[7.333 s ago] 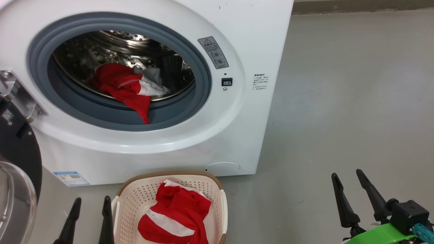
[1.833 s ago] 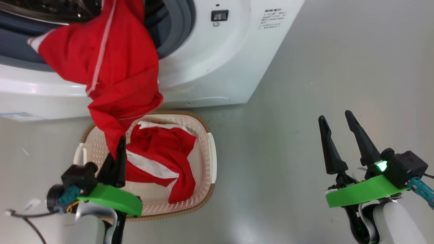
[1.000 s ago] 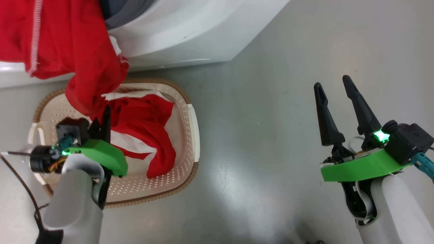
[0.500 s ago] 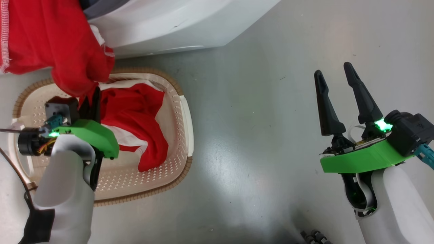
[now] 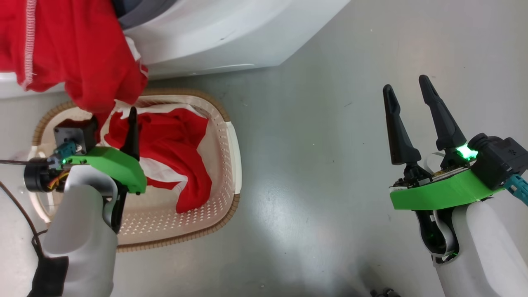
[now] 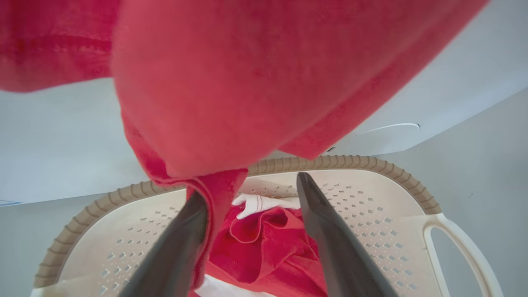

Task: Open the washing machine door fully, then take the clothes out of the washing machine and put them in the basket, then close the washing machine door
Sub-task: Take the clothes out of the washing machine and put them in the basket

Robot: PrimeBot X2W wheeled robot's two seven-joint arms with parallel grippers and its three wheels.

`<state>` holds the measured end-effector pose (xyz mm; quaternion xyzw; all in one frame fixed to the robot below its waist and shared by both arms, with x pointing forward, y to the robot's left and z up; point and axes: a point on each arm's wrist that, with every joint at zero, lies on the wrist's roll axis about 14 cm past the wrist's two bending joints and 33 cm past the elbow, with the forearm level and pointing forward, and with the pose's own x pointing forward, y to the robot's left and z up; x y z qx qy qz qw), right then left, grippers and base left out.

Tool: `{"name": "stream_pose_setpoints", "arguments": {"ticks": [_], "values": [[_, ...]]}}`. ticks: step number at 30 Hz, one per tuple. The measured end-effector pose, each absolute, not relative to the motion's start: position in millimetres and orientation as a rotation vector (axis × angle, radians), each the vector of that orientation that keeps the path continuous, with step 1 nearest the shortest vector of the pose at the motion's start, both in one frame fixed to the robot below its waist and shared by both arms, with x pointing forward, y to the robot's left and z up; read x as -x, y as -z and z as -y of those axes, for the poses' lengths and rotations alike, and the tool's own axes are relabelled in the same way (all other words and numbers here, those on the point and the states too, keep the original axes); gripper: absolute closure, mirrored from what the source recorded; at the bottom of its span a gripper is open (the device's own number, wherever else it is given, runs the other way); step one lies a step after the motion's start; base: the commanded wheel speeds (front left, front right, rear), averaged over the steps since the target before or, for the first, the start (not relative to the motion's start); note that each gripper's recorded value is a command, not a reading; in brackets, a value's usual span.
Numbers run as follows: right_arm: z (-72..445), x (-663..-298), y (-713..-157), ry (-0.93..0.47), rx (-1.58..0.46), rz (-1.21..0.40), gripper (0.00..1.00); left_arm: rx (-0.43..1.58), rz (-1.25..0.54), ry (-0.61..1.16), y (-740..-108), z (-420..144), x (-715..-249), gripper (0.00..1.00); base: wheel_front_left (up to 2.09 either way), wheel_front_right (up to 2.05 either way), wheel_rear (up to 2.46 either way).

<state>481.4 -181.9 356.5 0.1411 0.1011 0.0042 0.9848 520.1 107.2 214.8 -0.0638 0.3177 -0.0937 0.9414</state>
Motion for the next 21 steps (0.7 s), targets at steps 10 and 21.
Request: {"name": "stream_pose_setpoints", "arguments": {"ticks": [10,21], "values": [[175.8,-484.7,-365.2,-0.026,-0.291,-0.182,0.00,0.164,-0.610,0.170,-231.0,-107.0,-518.3,0.00,0.00,0.00,0.00],[169.0,-487.4,-370.1,-0.044,-0.295,-0.169,0.00,0.194,-0.485,0.111,-262.9,-126.3,-526.0,0.00,0.00,0.00,0.00]]}}
